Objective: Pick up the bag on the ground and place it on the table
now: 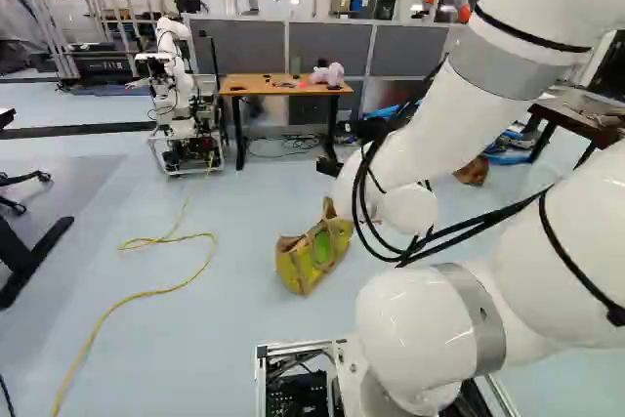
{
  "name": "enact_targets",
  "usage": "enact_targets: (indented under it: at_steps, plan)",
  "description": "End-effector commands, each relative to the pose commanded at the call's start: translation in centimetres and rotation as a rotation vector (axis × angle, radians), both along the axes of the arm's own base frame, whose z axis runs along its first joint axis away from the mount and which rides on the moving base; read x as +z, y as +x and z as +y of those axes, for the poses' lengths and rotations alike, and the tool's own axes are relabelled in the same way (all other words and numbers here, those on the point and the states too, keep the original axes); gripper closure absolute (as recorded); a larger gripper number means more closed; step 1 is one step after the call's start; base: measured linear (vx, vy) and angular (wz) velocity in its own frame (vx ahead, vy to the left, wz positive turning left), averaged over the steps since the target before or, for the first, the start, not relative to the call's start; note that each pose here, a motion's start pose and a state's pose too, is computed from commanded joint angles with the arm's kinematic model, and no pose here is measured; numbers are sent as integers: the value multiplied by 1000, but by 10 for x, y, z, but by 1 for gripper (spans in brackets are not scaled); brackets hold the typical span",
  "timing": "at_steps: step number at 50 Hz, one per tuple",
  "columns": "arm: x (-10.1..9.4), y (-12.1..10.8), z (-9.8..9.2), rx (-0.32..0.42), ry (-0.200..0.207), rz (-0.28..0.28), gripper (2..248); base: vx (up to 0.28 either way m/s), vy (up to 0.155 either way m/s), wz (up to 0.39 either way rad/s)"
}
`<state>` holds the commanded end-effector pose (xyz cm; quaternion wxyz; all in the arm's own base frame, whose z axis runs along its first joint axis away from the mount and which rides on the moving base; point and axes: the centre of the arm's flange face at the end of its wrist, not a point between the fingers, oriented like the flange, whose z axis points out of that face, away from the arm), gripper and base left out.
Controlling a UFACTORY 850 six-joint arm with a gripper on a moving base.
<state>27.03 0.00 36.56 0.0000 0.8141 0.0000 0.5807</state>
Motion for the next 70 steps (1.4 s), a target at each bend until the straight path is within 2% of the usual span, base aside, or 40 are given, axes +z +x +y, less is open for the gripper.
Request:
enact_targets:
  at_steps: [50, 70]
  plan:
    - [0, 0, 0, 0, 0, 0, 3, 0, 0, 0]
    - [0, 0, 0, 0, 0, 0, 3, 62, 1, 1]
